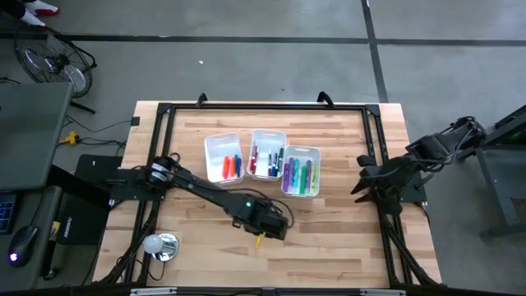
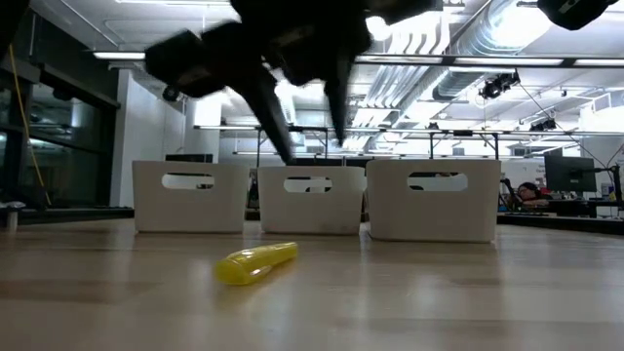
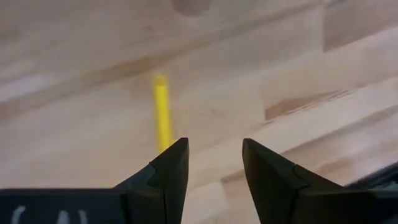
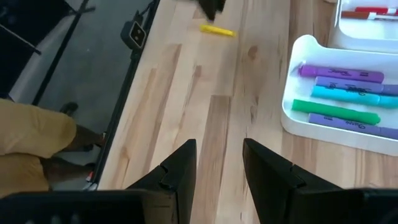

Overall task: Pick & Place Markers
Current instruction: Put the yellow pen into the left white bin

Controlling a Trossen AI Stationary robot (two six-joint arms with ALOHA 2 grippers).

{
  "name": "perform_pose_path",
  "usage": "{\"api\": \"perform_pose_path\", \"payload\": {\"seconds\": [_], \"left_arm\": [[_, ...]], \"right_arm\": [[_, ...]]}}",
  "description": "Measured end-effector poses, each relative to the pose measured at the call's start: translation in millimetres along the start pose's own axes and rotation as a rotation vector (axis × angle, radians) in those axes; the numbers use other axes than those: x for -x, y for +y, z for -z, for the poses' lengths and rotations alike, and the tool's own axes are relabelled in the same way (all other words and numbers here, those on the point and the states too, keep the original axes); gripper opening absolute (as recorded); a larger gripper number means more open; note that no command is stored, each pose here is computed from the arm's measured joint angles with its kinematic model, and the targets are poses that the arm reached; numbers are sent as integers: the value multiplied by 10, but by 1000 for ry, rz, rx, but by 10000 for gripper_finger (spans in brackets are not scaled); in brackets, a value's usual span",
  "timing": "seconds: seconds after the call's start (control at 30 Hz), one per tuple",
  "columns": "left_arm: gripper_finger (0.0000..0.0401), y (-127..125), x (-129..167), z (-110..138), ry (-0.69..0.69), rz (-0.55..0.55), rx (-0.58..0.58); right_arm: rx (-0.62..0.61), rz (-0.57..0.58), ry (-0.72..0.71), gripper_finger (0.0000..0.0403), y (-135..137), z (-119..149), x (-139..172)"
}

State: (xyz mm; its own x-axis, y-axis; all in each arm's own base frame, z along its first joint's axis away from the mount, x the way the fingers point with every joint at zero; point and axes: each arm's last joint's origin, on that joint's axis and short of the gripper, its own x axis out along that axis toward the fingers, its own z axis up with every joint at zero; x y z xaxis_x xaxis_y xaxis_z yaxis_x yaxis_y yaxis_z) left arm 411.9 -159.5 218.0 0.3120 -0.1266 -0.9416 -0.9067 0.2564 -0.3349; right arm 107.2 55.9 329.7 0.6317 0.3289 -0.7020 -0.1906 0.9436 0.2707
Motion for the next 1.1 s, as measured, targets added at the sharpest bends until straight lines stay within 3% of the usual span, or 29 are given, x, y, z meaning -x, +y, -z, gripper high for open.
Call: {"api": "perform_pose_path", "payload": {"seconds": [0.1,0.17,0.23,0.33,0.43,0.9,1.03,1.1], "left_arm": [[147,3,-90,3,0,-107,2],[147,-86,-93,9,11,-88,4],[147,-42,-50,31,7,-153,-3],[147,-97,-89,34,5,-115,10],[147,-32,-141,29,-3,-180,27],[147,-25,-118,51,-6,-185,-23],[147,-64,-338,63,25,-165,-39],[146,1,-382,62,33,-229,-43]], "right_arm": [[-5,-8,-17,121,-7,18,46],[-11,-17,-23,121,-11,32,75],[-13,-20,-29,121,-16,43,97],[-19,-26,-41,121,-23,61,134],[-20,-29,-49,121,-29,77,163],[-20,-32,-63,121,-36,90,194],[-20,-32,-63,121,-36,90,194],[-20,-31,-64,121,-36,90,194]]}}
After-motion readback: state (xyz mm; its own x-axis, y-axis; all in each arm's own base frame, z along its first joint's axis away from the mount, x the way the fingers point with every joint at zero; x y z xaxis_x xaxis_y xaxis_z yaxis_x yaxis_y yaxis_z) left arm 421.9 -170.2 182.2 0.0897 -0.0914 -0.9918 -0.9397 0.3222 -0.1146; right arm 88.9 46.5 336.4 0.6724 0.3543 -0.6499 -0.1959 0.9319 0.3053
